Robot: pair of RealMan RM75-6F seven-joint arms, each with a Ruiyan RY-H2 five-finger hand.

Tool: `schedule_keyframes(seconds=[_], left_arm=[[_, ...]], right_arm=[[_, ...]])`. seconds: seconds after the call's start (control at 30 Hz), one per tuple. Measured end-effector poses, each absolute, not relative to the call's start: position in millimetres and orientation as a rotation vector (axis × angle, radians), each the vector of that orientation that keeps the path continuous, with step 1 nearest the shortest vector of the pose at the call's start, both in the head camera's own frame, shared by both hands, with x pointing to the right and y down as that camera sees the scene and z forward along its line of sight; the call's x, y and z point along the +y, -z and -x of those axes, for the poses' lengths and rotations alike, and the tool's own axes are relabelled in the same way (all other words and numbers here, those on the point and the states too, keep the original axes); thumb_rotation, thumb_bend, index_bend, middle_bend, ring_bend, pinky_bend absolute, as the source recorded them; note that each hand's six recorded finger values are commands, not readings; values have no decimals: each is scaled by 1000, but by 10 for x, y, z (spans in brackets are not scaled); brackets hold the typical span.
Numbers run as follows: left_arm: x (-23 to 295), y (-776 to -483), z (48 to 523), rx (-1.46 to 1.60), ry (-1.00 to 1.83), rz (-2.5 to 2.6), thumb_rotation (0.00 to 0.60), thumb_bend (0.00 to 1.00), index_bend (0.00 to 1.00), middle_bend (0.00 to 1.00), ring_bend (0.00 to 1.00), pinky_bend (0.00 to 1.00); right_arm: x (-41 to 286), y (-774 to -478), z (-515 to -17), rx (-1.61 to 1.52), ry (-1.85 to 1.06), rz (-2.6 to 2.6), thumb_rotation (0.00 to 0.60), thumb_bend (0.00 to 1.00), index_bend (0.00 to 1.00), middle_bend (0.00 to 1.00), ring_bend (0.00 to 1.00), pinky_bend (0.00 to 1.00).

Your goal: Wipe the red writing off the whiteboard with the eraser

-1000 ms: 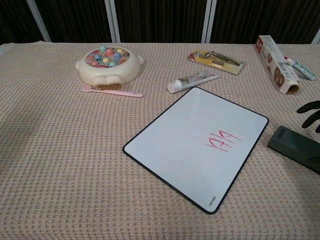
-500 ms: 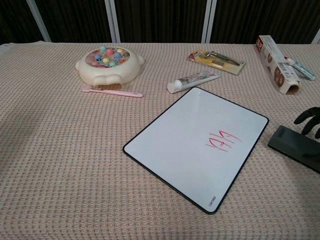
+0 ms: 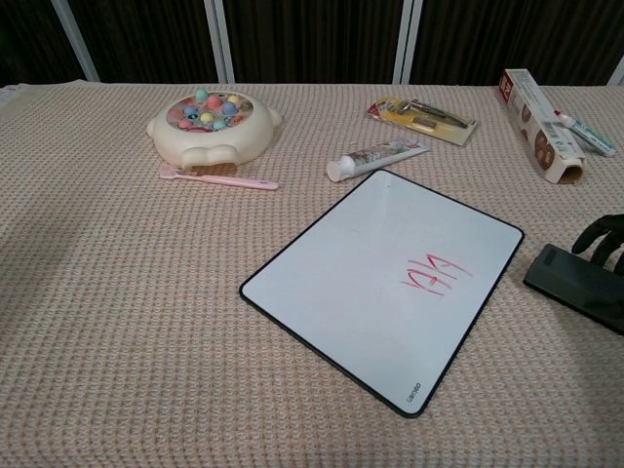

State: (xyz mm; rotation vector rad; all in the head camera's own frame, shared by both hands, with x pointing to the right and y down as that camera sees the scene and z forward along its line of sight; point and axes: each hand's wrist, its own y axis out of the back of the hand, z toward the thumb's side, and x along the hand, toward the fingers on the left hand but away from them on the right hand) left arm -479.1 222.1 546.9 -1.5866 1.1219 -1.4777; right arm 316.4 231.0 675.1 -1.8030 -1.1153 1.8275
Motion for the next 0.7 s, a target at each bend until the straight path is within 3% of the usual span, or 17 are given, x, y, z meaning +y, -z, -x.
schedule_keyframes(seconds=[0.4,0.57,0.7], left_arm=[[2220,-5468,4793,1123,1477,1585,600,638,155,89,23,10],[2218,-5466,4796,1126,1477,1585,600,637,156,88,23,10],[2219,-5467,4795,1125,1478,1585,600,638,157,89,23,10]], right_arm=[[2335,-6770,-3127,-1079,-1836,1816,600,307,389,431,421,194],[2337,-6770,-3099,-1080,-1832,1831,600,372,478,501,491,242],[2301,-6755,-3086,-1091,-1815,1826,600,405,492,510,502,248]])
